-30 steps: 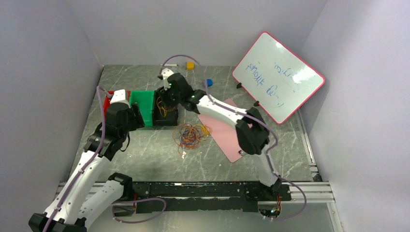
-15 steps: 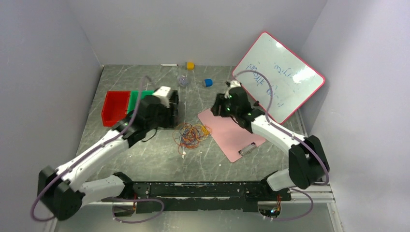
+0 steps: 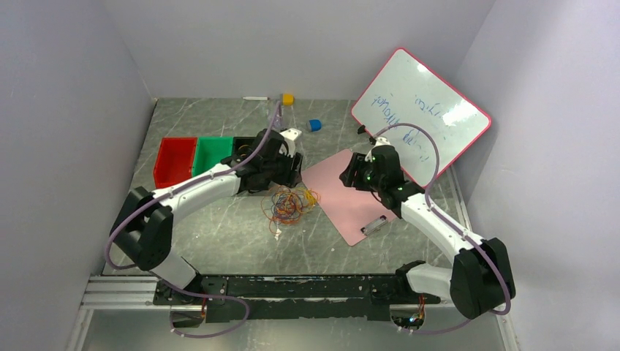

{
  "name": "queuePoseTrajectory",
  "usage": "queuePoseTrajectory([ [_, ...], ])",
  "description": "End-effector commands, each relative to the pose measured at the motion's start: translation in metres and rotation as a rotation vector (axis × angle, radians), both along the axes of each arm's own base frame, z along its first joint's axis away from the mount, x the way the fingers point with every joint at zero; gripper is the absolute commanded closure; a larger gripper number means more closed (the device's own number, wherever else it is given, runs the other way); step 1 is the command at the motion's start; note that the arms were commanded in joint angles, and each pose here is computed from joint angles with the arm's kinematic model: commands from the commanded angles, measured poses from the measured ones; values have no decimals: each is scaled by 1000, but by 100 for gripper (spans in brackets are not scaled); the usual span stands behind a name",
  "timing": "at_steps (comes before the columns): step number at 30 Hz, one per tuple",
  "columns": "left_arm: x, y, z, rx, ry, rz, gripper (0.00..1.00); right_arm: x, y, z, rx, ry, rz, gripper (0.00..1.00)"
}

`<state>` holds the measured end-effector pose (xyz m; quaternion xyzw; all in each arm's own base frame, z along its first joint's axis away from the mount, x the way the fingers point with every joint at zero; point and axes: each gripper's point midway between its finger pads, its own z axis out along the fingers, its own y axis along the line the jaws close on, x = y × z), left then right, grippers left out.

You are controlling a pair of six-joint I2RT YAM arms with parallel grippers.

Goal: Untangle the cables

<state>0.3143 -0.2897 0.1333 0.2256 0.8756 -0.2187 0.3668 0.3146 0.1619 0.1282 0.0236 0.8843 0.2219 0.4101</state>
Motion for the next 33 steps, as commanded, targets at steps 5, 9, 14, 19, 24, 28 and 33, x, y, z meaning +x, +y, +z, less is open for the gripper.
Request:
queuePoseTrajectory([
  [5, -12, -22, -6, -5, 28, -116, 41, 0, -6, 8, -21, -21, 20, 47],
  [9, -17, -15, -23, 52, 60, -104, 41, 0, -4, 6, -15, -18, 28, 47],
  [14, -20, -6, -39, 112, 91, -86, 41, -1, -2, 3, -5, -13, 33, 47],
  [19, -25, -2, -48, 139, 111, -91, 45, -3, 3, 2, 25, -4, 45, 47],
  [24, -28, -3, -46, 129, 108, -101, 63, -3, 6, 6, 37, -17, 59, 51],
  [28, -27, -5, -39, 118, 99, -107, 79, -2, 8, 10, 44, -29, 69, 51],
  [33, -28, -4, -32, 122, 95, -114, 92, -2, 11, 13, 65, -36, 78, 51],
])
